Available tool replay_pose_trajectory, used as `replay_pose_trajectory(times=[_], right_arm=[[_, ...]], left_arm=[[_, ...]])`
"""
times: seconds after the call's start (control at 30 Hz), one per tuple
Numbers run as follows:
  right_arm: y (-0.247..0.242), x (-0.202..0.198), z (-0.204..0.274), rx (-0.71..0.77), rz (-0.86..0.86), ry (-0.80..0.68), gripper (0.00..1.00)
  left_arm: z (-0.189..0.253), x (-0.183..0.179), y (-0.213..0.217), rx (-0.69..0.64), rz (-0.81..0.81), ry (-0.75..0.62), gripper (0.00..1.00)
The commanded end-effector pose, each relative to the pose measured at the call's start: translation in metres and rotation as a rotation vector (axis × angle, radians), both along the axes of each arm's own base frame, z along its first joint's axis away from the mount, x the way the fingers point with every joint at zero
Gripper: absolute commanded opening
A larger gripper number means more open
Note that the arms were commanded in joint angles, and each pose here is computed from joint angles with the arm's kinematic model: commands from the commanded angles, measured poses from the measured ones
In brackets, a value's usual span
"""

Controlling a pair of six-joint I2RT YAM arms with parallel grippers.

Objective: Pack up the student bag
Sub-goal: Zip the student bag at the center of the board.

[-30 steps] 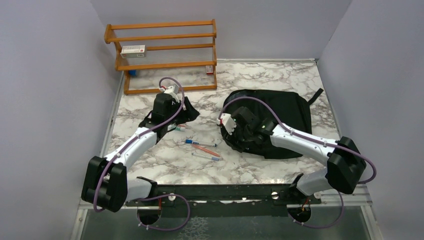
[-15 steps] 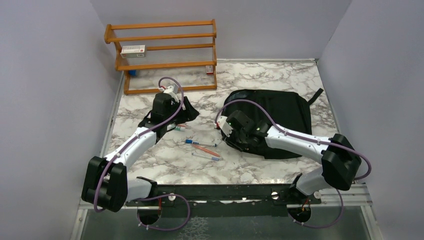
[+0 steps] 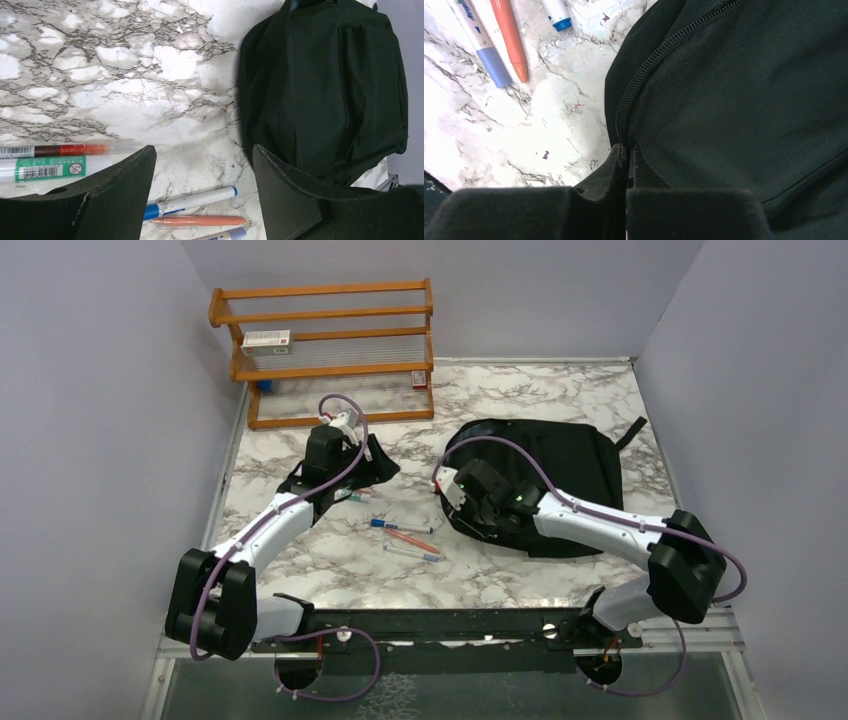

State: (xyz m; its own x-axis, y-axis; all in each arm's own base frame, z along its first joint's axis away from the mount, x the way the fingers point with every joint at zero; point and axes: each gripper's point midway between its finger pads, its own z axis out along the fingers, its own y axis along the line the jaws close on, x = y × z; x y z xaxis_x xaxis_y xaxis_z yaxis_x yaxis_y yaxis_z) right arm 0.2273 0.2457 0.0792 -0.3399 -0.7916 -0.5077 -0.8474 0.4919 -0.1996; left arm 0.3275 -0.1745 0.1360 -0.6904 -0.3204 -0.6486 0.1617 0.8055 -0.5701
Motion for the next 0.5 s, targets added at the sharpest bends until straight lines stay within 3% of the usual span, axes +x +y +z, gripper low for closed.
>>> replay_pose_trajectory(times=[0.0,0.23,0.47], right_arm=[[0.023,0.002,0.031,0.152,-0.032,-0.020,0.01],[0.040,0.012,0.050,0.282,-0.147,0.020,0.01],[0.036,0.041,0.052,0.452,-0.403,0.202,0.01]], left_arm=[[0.001,-0.002,-0.009,-0.045,-0.053,-0.013,0.72],[0.004,-0.008,-0.023,-0.100,-0.139,-0.015,0.73],[0.005,-0.012,-0.030,-0.123,-0.177,-0.015,0.73]])
